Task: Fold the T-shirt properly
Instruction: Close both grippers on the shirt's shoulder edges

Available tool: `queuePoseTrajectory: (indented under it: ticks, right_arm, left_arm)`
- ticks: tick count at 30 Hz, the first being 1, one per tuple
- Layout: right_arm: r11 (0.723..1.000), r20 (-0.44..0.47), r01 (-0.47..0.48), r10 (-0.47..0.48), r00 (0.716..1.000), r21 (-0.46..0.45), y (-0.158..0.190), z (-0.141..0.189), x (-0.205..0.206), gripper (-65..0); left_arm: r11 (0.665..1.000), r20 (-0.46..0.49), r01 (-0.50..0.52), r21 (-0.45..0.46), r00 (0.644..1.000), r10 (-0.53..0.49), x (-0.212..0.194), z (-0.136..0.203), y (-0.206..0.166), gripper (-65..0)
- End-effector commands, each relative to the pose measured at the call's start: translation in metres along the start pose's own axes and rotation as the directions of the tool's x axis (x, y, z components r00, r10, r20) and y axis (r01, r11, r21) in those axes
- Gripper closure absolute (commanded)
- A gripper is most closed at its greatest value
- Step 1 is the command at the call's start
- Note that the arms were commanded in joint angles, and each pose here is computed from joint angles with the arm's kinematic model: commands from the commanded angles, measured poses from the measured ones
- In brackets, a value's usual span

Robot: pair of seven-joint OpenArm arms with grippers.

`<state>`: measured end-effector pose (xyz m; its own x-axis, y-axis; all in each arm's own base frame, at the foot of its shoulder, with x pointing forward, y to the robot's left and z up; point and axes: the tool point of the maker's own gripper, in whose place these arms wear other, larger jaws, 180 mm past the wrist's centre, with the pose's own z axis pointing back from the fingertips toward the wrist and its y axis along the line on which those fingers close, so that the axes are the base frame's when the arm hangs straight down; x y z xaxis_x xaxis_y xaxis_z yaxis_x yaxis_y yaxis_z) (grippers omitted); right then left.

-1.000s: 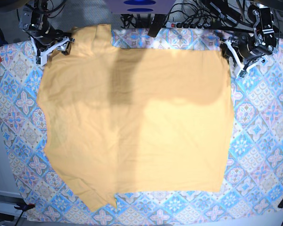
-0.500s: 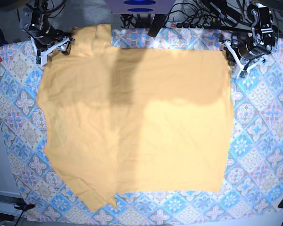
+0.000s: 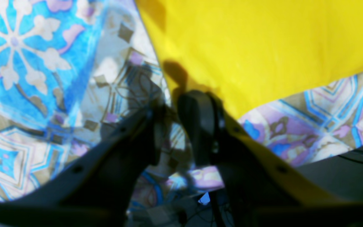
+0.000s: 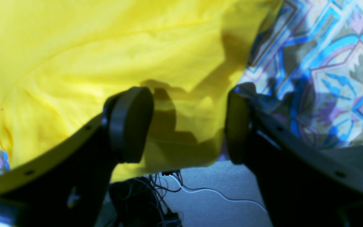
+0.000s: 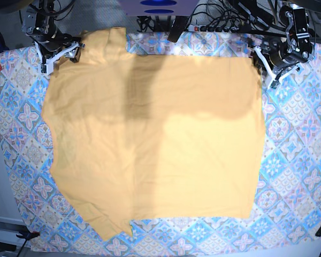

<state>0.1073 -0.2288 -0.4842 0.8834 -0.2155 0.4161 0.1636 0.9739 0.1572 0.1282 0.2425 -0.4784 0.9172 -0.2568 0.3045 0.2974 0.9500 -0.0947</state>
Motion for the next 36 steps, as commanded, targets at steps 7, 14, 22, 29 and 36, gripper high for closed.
queuePoseTrajectory:
  ticks: [7,14,22,29,36]
  right_arm:
    - [0.997,-0.125,-0.076,0.074,0.989,-0.006,0.005,-0.003,-0.032,-37.4]
    - [0.997,-0.127,-0.080,0.078,0.989,-0.012,0.006,-0.004,-0.033,-37.4]
    - [0.997,-0.127,-0.081,0.079,0.989,-0.011,0.007,-0.004,-0.033,-37.4]
    - [0.997,-0.125,-0.078,0.076,0.989,-0.016,0.005,-0.003,-0.033,-37.4]
    - [0.997,-0.126,-0.079,0.077,0.989,-0.017,0.005,-0.003,-0.033,-37.4]
  left_arm:
    - [0.989,0.006,-0.150,0.012,0.989,0.150,-0.034,0.026,0.011,-28.7]
    - [0.981,0.032,-0.185,0.052,0.983,0.183,-0.033,0.039,0.027,-30.6]
    - [0.985,0.031,-0.172,0.001,0.985,0.171,-0.021,0.024,0.013,-30.7]
    - [0.975,0.045,-0.218,-0.036,0.974,0.220,-0.017,0.016,0.015,-30.7]
    - [0.968,0.093,-0.237,-0.079,0.965,0.244,-0.006,0.022,0.018,-30.7]
